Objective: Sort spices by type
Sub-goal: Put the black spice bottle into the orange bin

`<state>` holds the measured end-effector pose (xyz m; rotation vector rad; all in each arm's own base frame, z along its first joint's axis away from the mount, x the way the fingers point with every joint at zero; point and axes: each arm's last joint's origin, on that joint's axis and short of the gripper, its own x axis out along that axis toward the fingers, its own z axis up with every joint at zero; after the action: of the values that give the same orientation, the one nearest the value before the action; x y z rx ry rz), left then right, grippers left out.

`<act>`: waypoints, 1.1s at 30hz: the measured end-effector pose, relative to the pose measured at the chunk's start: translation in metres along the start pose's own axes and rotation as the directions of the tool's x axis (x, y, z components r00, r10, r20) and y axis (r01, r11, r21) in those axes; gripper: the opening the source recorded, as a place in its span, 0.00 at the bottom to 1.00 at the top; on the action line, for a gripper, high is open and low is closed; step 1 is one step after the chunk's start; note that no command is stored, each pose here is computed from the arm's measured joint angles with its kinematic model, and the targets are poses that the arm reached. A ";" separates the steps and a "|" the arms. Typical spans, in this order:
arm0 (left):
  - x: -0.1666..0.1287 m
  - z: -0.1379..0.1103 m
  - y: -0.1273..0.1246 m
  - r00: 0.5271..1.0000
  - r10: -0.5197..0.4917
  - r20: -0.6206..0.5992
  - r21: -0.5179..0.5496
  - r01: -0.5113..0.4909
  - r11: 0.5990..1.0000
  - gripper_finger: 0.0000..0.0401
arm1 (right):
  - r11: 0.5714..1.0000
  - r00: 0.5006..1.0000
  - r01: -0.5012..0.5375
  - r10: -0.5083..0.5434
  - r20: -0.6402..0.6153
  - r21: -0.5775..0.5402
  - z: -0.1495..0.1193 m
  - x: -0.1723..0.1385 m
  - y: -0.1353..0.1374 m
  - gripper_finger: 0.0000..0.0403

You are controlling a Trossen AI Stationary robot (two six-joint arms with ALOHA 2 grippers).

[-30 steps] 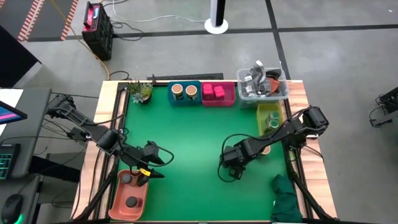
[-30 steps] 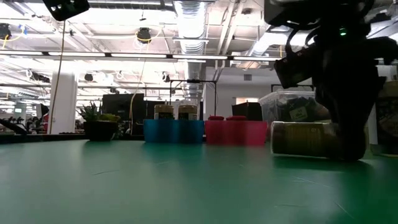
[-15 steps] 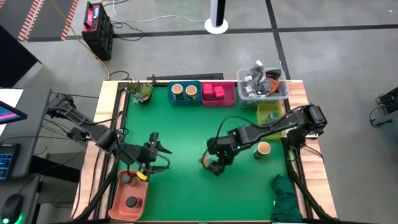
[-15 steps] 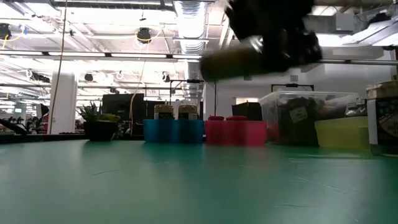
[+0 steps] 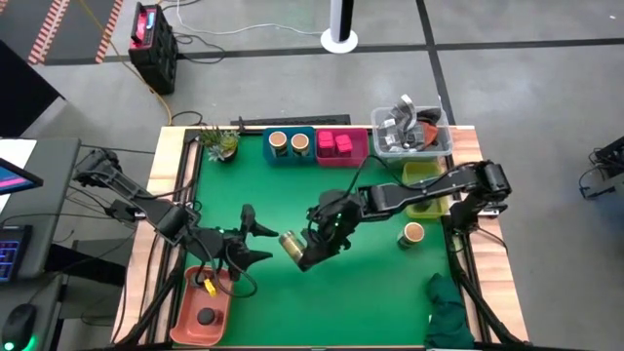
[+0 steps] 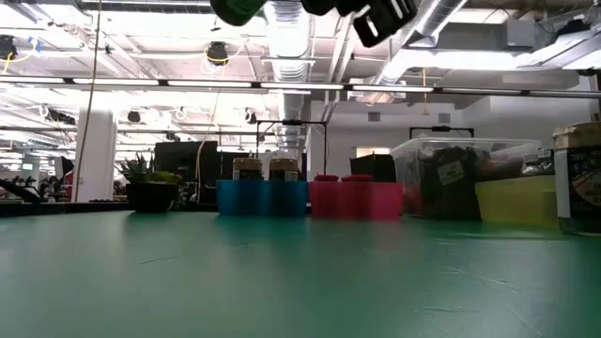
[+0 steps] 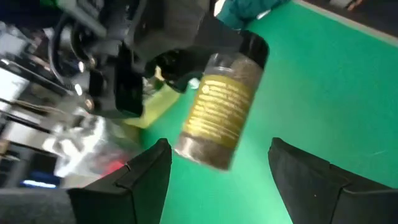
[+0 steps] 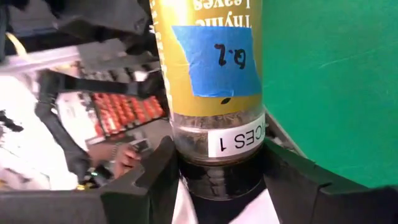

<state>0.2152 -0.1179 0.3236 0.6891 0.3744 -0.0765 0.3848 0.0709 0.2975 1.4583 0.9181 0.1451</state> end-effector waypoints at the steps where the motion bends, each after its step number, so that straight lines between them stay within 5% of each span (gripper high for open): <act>1: 0.001 0.002 0.001 1.000 0.010 -0.004 0.028 -0.010 1.000 0.64 | 1.000 1.000 -0.012 0.012 -0.003 0.015 0.001 -0.001 0.001 0.56; 13: 0.030 0.009 -0.012 0.987 0.117 -0.109 0.387 -0.067 0.920 0.64 | 0.988 0.996 -0.091 0.093 -0.007 0.125 0.006 -0.004 0.009 0.56; 18: 0.039 0.013 -0.014 0.966 0.231 -0.115 0.383 -0.172 0.908 0.64 | 0.987 0.996 -0.091 0.092 -0.004 0.130 0.006 -0.004 0.009 0.56; 33: 0.038 0.015 -0.017 0.976 0.198 -0.093 0.350 -0.154 0.924 0.54 | 0.983 0.989 -0.148 0.144 0.043 0.107 0.014 -0.008 0.013 0.57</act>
<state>0.2519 -0.1390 0.3102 1.0730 0.4239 0.0765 0.3938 0.0575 0.3106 1.6257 0.8007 0.1789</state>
